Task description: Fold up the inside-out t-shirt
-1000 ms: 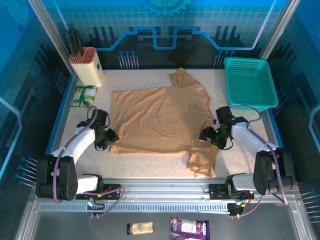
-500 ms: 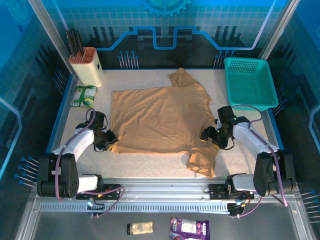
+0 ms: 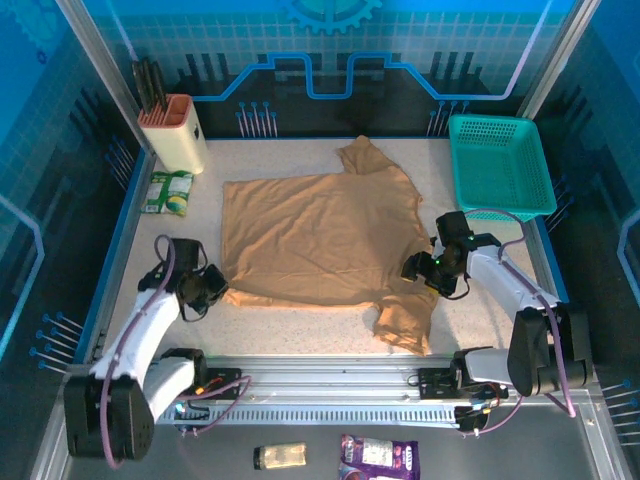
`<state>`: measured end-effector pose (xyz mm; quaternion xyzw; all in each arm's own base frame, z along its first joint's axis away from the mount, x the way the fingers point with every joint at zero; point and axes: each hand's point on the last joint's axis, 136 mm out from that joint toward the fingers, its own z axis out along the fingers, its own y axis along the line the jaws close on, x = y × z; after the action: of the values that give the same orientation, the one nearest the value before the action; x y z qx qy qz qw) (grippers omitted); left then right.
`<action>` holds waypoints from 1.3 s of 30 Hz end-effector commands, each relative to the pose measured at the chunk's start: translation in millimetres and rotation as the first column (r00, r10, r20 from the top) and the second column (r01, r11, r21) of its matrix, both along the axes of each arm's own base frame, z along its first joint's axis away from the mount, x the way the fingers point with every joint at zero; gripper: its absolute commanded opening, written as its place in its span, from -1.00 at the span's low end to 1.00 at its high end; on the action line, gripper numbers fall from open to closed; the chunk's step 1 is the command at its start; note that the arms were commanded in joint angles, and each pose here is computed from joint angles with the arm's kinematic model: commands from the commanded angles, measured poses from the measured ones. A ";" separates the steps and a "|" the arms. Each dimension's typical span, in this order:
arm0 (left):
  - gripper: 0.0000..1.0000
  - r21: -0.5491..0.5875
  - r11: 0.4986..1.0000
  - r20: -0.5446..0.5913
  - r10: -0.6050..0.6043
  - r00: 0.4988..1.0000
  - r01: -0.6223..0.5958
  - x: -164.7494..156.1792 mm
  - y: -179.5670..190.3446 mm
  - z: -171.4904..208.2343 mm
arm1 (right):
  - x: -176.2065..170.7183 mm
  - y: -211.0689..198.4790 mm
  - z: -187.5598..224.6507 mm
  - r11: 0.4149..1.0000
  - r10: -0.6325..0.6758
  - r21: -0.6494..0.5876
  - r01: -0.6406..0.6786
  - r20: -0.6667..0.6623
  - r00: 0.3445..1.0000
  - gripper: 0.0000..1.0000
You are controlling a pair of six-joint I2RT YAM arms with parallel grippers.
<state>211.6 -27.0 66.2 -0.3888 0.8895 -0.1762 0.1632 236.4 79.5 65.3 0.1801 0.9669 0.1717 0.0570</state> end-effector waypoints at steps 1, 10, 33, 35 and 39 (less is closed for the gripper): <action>-1.00 -0.002 0.988 -0.023 0.155 0.988 -0.155 -25.8 10.5 -8.5 | 9.3 -0.8 8.1 1.000 -0.020 0.021 0.020 0.024 1.000 0.37; -0.97 -0.141 0.915 0.060 0.389 0.919 -0.378 -50.9 12.7 -22.4 | 11.0 -1.5 8.3 0.999 -0.034 0.022 0.033 0.035 0.999 0.37; -0.35 -0.247 0.969 0.016 0.006 1.000 -0.001 24.1 -47.9 -5.7 | 11.6 11.5 -11.1 0.993 -0.011 0.119 0.013 -0.024 1.000 0.53; -0.34 -0.241 0.970 -0.015 -0.001 1.000 -0.003 26.3 -48.0 -16.1 | 8.8 7.9 -19.6 0.993 -0.027 0.110 0.032 -0.043 0.999 0.54; -0.29 -0.199 0.980 -0.077 -0.002 0.997 -0.014 20.8 -41.7 -32.6 | -1.9 -7.3 -39.4 0.992 -0.110 0.054 0.117 -0.117 0.987 0.53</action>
<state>223.3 -65.1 28.1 -0.4395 0.8624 -0.2386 0.0784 242.9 84.7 40.5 0.2076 0.9551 0.2100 0.0248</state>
